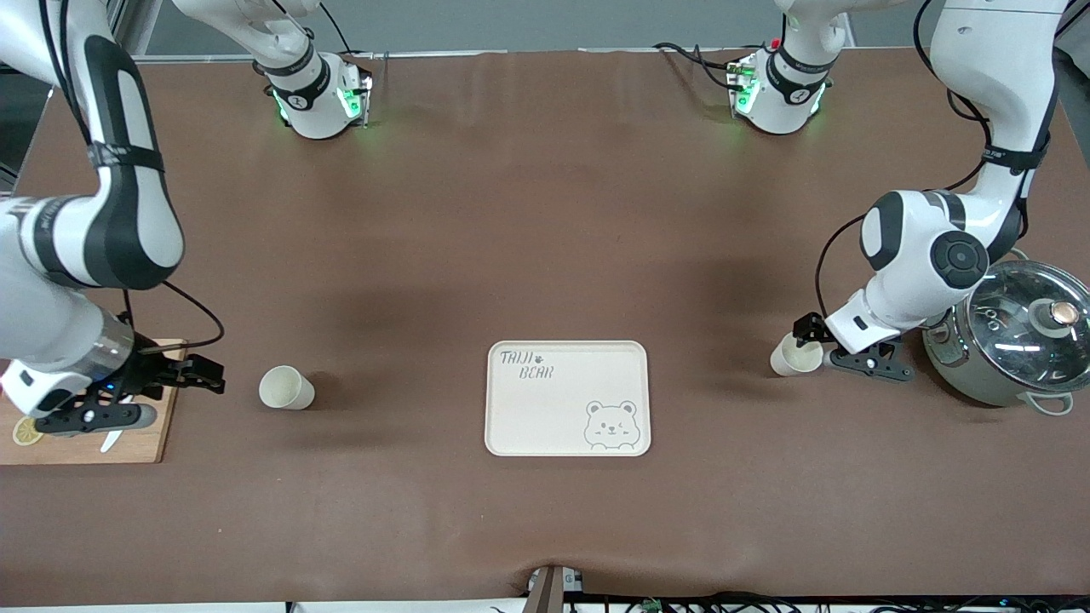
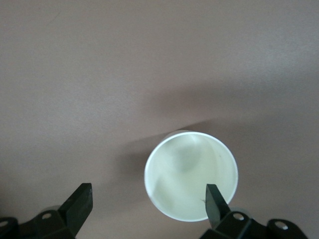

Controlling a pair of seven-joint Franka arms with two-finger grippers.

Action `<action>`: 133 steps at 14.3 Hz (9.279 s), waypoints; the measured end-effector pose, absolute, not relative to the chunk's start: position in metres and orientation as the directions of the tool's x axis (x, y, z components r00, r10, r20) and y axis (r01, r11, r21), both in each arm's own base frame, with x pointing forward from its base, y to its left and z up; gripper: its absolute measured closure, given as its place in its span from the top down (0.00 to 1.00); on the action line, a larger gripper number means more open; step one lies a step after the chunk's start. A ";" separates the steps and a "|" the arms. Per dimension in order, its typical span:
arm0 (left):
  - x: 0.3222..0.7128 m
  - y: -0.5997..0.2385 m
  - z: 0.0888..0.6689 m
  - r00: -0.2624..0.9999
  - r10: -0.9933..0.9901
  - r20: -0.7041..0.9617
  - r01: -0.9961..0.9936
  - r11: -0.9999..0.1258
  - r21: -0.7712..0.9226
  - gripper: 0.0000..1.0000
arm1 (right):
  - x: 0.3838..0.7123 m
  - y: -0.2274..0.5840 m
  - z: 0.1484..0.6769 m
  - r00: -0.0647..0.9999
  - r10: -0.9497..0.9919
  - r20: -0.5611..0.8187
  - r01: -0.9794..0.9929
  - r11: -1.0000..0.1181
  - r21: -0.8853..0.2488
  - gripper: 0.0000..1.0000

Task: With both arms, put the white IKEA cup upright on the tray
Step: 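Close the left and right grippers around the two white cups, then carry the cup with the left gripper over the bear tray, then set the left cup on the tray while the right gripper carries its cup, then lower the right cup onto the tray while the left gripper withdraws, then open the right gripper and lift it away from the tray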

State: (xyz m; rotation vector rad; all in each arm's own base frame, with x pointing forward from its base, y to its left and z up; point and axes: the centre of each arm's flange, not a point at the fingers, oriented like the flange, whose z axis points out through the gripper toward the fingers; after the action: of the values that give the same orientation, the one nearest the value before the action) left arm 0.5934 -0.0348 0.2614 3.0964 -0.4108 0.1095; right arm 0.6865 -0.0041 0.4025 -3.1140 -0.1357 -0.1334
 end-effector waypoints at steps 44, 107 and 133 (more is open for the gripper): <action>0.601 -0.233 0.284 0.996 -0.040 0.074 -0.047 -0.995 0.088 0.04 | 0.649 0.000 0.209 0.941 0.320 0.108 0.318 -0.947 0.037 0.57; 0.694 -0.066 0.457 1.000 0.017 0.008 0.017 -1.000 0.014 1.00 | 0.642 0.437 0.214 0.929 -0.347 0.125 -0.310 -0.918 -0.249 0.51; 0.605 -0.101 0.605 0.986 -0.166 0.025 -0.166 -0.986 0.003 1.00 | 0.513 -0.037 0.622 0.995 -0.088 0.053 -0.086 -0.995 -0.050 1.00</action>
State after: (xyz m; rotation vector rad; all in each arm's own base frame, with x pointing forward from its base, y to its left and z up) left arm 0.6050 -0.1013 0.6051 3.1256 -0.2620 0.0387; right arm 0.5127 -0.0367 0.6222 -3.0898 0.1351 -0.0854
